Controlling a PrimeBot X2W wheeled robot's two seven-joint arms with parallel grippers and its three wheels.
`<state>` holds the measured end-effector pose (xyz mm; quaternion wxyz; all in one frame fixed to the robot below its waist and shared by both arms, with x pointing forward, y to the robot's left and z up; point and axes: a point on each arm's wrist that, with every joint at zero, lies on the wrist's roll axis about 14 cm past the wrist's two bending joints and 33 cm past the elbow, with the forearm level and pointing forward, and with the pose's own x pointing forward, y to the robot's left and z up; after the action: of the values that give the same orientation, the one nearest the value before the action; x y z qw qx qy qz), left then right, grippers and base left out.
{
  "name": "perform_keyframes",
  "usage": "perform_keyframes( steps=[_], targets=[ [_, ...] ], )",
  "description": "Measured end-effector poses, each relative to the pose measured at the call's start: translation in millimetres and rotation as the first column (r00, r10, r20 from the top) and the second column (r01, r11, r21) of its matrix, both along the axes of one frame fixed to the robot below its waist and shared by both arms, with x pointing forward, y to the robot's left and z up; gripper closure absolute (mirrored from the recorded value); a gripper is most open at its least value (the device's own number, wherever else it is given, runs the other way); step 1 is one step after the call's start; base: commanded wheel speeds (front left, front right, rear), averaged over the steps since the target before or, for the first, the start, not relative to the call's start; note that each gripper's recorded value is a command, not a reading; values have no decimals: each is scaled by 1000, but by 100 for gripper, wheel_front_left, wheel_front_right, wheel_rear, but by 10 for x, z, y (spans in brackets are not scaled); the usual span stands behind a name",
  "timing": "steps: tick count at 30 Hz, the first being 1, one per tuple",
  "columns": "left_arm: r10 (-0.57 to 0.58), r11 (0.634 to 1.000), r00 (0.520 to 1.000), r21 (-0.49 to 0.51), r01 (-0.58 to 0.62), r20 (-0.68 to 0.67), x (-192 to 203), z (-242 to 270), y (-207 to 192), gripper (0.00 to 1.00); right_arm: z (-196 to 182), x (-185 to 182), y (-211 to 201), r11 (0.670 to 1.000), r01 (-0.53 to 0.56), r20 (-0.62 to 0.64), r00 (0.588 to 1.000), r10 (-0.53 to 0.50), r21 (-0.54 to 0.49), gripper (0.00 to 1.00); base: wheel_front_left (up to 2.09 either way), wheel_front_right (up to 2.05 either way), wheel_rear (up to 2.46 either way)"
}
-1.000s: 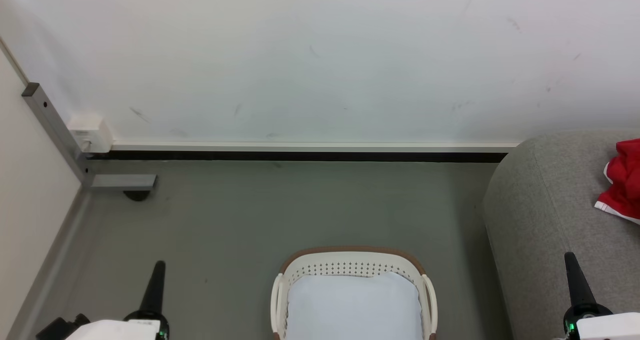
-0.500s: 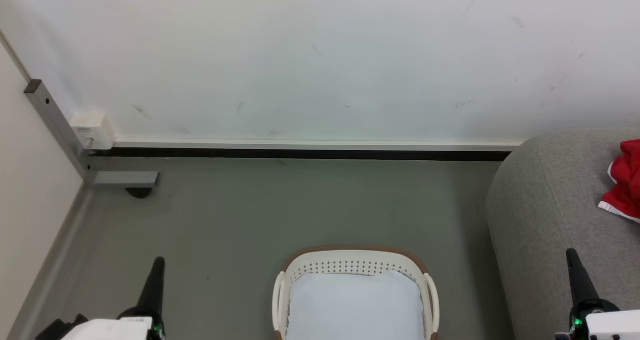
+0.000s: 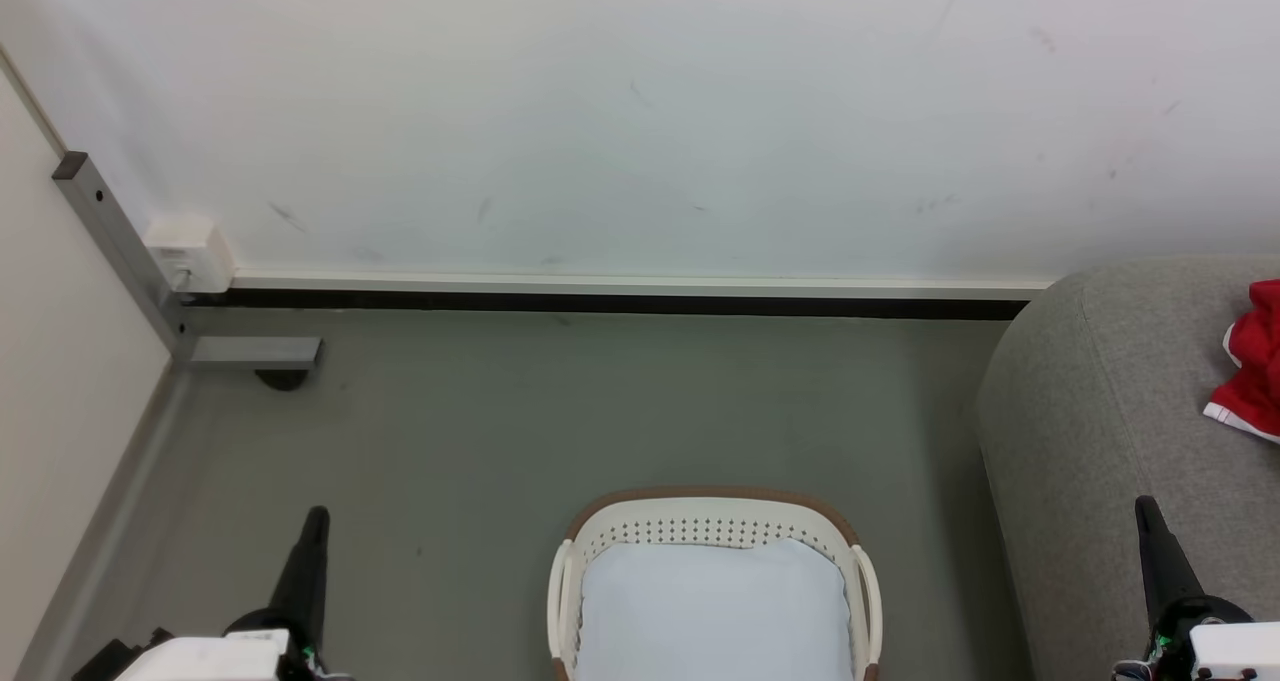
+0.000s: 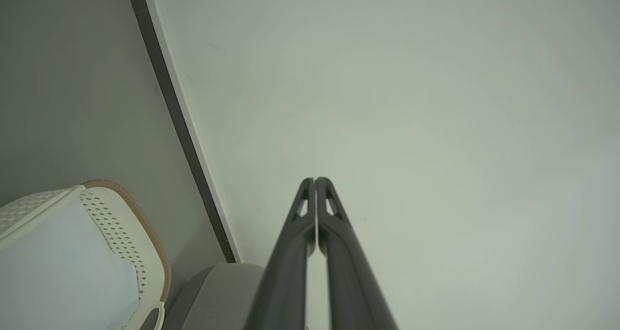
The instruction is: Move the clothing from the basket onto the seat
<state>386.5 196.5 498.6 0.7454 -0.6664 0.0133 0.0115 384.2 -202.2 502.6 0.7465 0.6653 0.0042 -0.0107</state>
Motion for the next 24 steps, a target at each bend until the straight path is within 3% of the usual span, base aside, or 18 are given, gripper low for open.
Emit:
perform_keyframes(
  steps=[24],
  targets=[
    [4, 994, 1000, -110, -2, 21, 11, 48, 31, 100, 5, 28, 24, 993, -9, 9, 1000, 8, 119, 100, 0, 0, 0]
  ],
)
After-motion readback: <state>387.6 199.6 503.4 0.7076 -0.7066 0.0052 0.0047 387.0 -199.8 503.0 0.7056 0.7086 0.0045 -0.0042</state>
